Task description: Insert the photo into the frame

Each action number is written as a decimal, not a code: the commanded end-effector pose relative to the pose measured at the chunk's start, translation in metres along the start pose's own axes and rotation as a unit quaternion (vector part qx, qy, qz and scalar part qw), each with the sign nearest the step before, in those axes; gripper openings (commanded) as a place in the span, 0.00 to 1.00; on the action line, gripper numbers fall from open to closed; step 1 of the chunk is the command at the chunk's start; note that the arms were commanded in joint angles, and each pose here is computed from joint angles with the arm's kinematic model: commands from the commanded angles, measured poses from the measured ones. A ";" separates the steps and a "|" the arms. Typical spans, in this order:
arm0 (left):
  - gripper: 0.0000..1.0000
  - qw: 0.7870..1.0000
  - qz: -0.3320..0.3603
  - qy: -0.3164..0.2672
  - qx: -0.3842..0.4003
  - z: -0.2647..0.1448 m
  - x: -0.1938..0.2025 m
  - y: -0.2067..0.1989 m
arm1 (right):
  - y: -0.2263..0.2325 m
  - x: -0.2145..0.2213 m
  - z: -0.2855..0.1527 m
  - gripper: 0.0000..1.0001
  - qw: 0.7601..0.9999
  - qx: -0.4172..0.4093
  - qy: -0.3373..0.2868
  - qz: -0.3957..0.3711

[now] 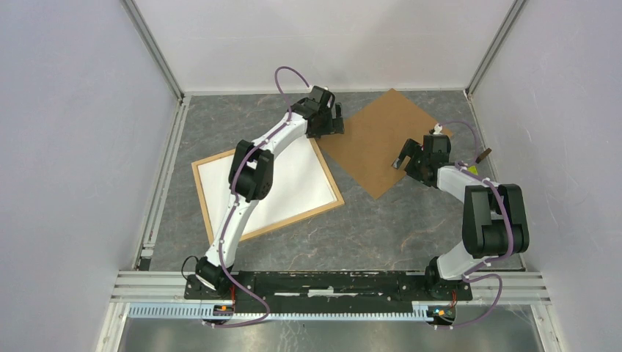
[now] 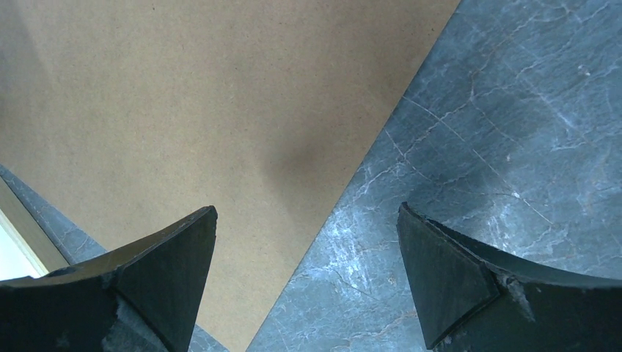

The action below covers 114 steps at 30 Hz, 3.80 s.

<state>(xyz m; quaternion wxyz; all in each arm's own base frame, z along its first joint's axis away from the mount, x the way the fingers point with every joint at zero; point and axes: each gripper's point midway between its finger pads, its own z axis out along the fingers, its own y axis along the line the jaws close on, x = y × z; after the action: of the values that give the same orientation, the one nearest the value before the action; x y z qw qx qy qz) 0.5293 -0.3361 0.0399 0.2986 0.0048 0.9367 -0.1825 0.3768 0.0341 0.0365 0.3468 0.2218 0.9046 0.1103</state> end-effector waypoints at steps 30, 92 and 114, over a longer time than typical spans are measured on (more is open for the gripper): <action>0.97 0.985 -0.027 0.165 0.051 -0.060 0.134 -0.041 | -0.070 0.054 -0.028 0.98 0.985 0.098 0.141 -0.024; 0.98 0.979 0.098 0.176 -0.002 -0.054 0.105 -0.038 | -0.042 0.058 -0.049 0.98 0.981 0.095 0.164 0.046; 0.96 0.929 -0.046 0.260 0.259 -0.116 0.137 -0.149 | 0.018 0.022 -0.064 0.98 0.990 -0.058 0.078 0.102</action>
<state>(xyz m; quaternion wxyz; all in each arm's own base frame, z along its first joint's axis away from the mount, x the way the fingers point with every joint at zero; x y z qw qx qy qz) 0.3908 -0.3818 0.0427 0.0962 0.0798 0.9541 -0.2721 0.2982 0.0286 0.0306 0.2089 0.2976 0.9242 0.1171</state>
